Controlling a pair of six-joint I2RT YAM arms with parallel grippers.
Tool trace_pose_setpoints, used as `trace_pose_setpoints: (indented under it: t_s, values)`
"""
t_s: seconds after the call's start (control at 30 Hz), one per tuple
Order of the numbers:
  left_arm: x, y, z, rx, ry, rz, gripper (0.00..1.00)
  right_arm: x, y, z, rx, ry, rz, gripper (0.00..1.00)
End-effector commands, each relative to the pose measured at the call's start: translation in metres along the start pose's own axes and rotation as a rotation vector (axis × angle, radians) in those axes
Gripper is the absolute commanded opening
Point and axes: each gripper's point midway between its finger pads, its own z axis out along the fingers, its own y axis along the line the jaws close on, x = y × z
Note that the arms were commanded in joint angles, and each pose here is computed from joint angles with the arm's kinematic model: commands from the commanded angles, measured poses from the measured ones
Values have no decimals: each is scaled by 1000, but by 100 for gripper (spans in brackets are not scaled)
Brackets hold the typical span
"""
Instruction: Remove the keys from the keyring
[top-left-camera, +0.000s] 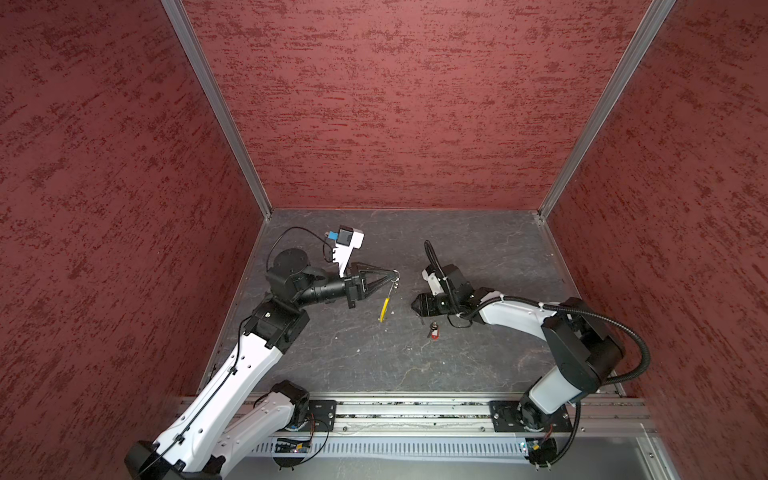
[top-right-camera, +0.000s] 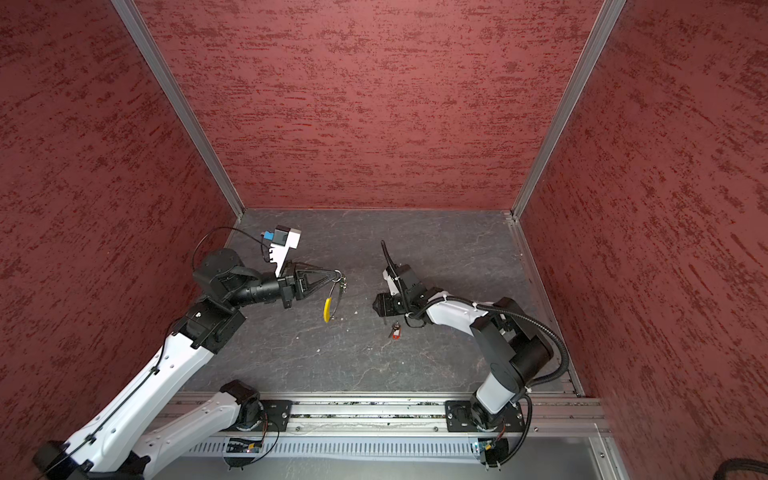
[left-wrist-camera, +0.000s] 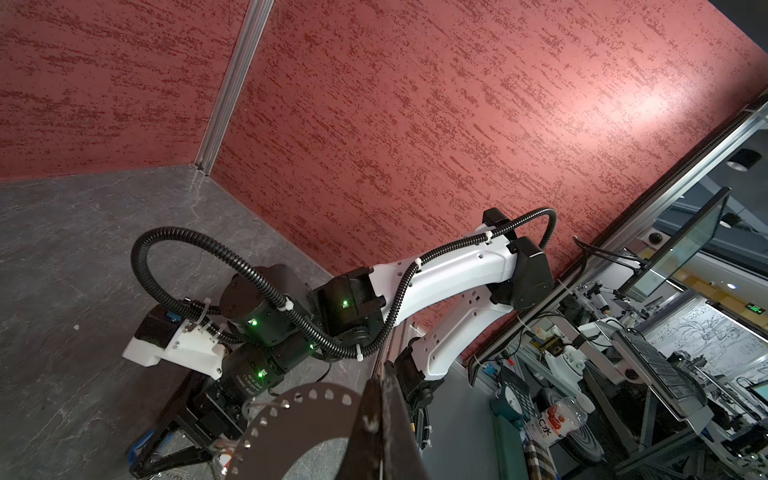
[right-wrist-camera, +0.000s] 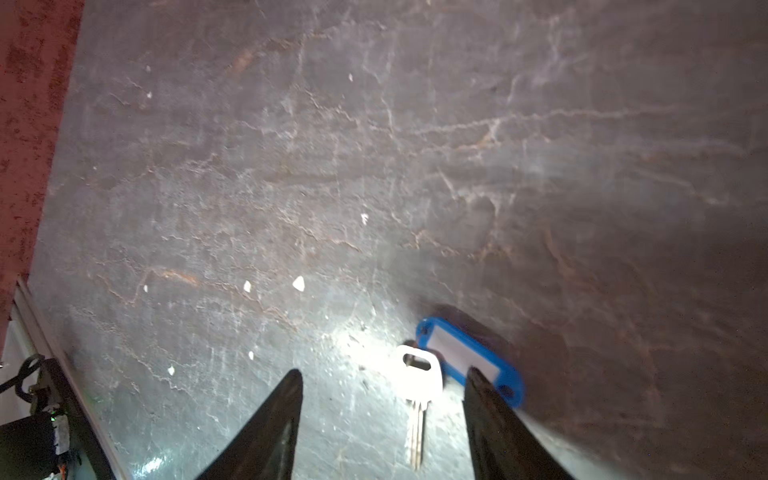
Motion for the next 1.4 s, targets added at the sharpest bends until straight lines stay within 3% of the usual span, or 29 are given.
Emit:
trace_pose_setpoints:
  t_s: [0.0,0.17,0.47,0.57,0.8,0.97,1.17,1.27,1.37]
  values:
    - [-4,-4,0,9,-21,23,0,-41,23,-22,-44,-130,-52,67]
    - [-4,-1,0,-6,-23,21,0,-74,47,-63,-71,-246,-94,67]
    - [-14,6,1,-63,-44,27,0,-122,121,-194,-248,-569,-272,67]
    - [-20,17,3,-122,-54,17,0,-126,131,-219,-266,-603,-294,67]
    - [-36,49,6,-278,-99,-17,0,-110,184,-253,-518,-583,-395,67]
    - [-44,64,4,-354,-150,-29,0,-94,209,-250,-583,-544,-460,68]
    - [-48,62,9,-328,-155,-39,0,-87,212,-216,-467,-493,-517,68]
    - [-49,60,8,-326,-156,-37,0,-90,204,-204,-410,-483,-516,63]
    - [-49,60,8,-328,-155,-37,0,-87,206,-195,-429,-452,-525,53]
